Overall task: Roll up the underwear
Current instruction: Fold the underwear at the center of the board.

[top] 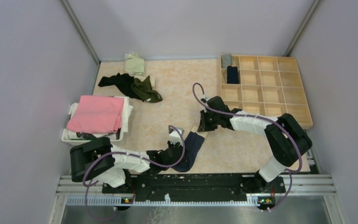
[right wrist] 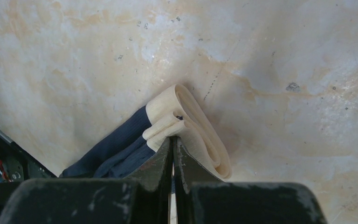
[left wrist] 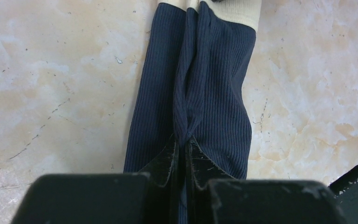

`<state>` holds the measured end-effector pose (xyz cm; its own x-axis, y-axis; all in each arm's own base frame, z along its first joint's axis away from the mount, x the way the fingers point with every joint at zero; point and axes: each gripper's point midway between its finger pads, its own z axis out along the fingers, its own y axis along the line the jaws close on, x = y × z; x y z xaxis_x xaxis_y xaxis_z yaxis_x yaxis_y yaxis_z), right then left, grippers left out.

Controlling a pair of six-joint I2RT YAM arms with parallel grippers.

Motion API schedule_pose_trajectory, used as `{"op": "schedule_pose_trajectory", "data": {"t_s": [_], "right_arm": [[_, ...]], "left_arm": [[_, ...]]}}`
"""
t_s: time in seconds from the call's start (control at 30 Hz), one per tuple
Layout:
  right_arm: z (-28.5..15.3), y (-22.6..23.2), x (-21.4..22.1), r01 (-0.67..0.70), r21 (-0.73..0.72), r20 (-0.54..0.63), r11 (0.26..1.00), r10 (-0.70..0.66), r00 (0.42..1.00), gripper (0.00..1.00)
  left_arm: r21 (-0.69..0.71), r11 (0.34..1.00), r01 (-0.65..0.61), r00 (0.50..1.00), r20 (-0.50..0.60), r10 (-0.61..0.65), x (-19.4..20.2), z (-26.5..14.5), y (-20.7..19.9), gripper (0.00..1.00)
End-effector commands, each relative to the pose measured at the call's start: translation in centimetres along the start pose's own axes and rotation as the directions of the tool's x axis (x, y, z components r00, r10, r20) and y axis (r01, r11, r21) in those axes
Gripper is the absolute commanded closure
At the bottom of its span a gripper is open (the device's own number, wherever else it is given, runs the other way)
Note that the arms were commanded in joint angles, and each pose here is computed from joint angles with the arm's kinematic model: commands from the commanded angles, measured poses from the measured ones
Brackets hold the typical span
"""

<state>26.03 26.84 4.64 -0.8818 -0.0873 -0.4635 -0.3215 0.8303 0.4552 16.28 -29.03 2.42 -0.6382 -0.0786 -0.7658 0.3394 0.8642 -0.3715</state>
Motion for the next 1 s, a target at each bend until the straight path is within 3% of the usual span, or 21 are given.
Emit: {"op": "schedule_pose_trajectory", "data": {"t_s": [0.0,0.17,0.4,0.57,0.63,0.77,0.87,0.97], "right_arm": [[0.8,1.2,-2.1,0.045,-0.04,0.048,0.998,-0.043,0.998,1.0],[1.8,0.3,-1.9,0.045,-0.002,0.045,0.999,-0.044,0.998,1.0],[3.0,-1.6,-0.7,0.04,0.067,0.005,0.997,-0.04,0.999,1.0],[3.2,-2.2,-0.1,0.035,0.089,-0.013,0.995,-0.034,0.999,1.0],[3.2,-2.1,-0.2,0.035,0.089,-0.013,0.995,-0.034,0.999,1.0],[3.2,-2.0,-0.1,0.034,0.087,-0.019,0.996,-0.032,0.999,1.0],[3.2,-2.0,-0.1,0.035,0.086,-0.024,0.996,-0.033,0.999,1.0],[3.1,-2.0,-0.1,0.039,0.087,-0.026,0.995,-0.037,0.999,1.0]], "left_arm": [[-0.03,0.999,0.015,1.0,-0.008,-0.015,0.5,0.1,1.0,1.0],[-0.032,0.999,0.018,1.0,-0.005,-0.018,0.4,-0.2,1.2,0.98],[-0.046,0.999,0.029,0.999,0.031,-0.027,-1.0,-1.4,1.7,0.87],[-0.077,0.996,0.047,0.997,0.058,-0.043,-2.3,-2.6,2.3,0.72],[-0.075,0.996,0.055,0.996,0.074,-0.049,-3.2,-3.2,2.1,0.61],[-0.088,0.994,0.069,0.992,0.114,-0.059,-4.9,-4.3,2.3,0.51],[-0.059,0.996,0.062,0.99,0.127,-0.054,-6.0,-5.0,1.5,0.52],[0.03,0.999,0.011,0.99,0.137,-0.015,-7.2,-5.4,-0.7,0.69]]}}
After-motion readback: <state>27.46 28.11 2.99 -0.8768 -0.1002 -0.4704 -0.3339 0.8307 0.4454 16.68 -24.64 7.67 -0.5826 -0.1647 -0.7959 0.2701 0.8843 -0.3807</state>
